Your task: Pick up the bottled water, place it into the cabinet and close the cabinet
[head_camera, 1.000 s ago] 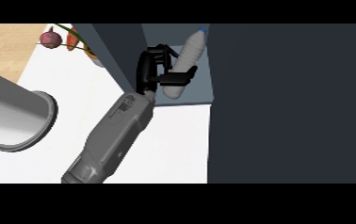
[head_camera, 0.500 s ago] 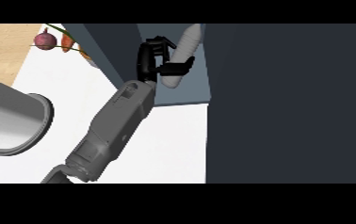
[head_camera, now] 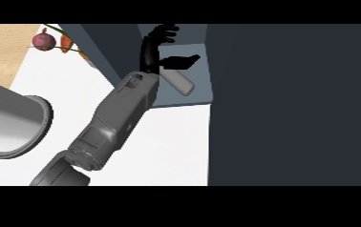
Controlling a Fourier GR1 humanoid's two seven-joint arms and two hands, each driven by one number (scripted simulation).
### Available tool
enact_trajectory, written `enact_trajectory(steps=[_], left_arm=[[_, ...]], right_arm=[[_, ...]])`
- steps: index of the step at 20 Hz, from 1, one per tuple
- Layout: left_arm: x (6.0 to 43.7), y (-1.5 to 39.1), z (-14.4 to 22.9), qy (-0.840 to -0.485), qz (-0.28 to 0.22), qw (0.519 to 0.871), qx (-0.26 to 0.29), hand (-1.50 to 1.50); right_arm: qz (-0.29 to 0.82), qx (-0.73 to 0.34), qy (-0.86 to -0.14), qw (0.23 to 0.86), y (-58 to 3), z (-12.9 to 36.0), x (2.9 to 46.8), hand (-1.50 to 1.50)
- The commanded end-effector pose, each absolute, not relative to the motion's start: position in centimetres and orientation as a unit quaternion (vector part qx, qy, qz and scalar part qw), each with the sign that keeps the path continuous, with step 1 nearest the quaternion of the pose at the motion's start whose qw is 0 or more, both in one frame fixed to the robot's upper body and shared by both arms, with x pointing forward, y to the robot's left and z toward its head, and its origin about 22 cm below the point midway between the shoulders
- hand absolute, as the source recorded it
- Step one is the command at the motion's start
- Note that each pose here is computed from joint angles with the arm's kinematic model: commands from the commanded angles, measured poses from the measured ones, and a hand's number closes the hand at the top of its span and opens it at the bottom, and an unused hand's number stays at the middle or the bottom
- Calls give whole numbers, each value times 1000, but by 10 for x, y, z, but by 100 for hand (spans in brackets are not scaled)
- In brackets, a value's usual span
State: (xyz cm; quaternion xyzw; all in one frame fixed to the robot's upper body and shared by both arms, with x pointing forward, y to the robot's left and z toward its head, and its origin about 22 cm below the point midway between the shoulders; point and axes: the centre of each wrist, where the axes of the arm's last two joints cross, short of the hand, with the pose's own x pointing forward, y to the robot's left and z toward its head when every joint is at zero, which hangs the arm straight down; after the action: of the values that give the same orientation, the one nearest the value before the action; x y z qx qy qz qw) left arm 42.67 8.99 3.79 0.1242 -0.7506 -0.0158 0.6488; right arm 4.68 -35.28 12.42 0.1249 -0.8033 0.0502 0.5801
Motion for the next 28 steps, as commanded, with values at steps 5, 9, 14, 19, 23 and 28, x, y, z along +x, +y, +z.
enact_trajectory(steps=[5,9,14,19,23,28], left_arm=[[432,96,39,-754,-15,643,135,-150],[431,97,37,-779,-29,613,127,-150],[438,82,63,-805,0,589,68,-150],[440,78,72,-820,1,572,33,-150],[434,82,59,-814,6,580,13,-150],[420,74,52,-821,22,570,-9,-150]], right_arm=[[57,142,-811,565,-340,137,50,-150],[59,138,-812,564,-343,142,55,-150],[62,132,-812,566,-341,146,42,-150],[66,127,-819,555,-332,154,46,-150],[77,117,-808,573,-337,150,41,-150],[55,113,-816,565,-331,157,54,-150]])
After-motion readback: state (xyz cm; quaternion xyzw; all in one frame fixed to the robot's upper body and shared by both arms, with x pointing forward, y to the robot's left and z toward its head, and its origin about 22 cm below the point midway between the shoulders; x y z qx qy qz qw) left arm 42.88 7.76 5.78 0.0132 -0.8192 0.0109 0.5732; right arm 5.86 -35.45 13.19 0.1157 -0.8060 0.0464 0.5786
